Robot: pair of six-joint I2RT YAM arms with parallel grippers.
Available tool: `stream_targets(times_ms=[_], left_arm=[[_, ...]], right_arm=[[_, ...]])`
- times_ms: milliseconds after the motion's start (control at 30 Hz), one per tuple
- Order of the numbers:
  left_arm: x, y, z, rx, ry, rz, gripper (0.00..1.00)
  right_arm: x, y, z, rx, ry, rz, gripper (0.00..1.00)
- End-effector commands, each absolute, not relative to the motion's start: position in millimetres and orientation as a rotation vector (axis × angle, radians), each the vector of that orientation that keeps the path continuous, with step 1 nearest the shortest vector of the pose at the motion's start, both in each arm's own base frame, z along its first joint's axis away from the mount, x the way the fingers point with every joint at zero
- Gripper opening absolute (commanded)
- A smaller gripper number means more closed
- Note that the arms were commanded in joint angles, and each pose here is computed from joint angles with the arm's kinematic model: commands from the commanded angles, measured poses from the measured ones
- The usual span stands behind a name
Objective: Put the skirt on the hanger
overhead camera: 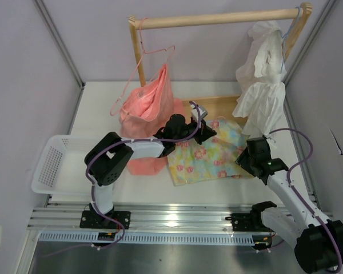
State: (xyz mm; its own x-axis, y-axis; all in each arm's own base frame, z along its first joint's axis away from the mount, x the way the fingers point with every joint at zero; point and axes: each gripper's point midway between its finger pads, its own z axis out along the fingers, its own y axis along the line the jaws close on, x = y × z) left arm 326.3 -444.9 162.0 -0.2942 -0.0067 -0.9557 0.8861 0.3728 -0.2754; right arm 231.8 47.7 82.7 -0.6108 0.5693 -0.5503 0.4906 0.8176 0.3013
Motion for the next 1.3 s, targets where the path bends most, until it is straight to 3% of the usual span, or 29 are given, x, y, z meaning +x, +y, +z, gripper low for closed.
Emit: stream_targets(times_ms=[0,167,467,900,1100,1267], left_arm=[[331,-461,191,0.761,1.497,-1.136,0.0],[327,-474,206,0.766,1.445,-1.211,0.0],[315,-458,230,0.729,1.393,-1.219,0.0],[307,-406,300,0.627,1.253,-1.104,0.0],[304,-398,322,0.632,1.228,-1.091,0.0],[314,-390,319,0.643,1.279,-1.064,0.0]], right_arm=[[248,48,85,0.792,2.283,0.174,0.55],[247,49,82,0.784,2.293,0.181,0.47],[250,43,95,0.787,2.251,0.182,0.46],[260,19,167,0.764,2.098,0.164,0.47],[264,10,185,0.749,2.04,0.144,0.52],[275,16,202,0.641,1.986,0.209,0.64]])
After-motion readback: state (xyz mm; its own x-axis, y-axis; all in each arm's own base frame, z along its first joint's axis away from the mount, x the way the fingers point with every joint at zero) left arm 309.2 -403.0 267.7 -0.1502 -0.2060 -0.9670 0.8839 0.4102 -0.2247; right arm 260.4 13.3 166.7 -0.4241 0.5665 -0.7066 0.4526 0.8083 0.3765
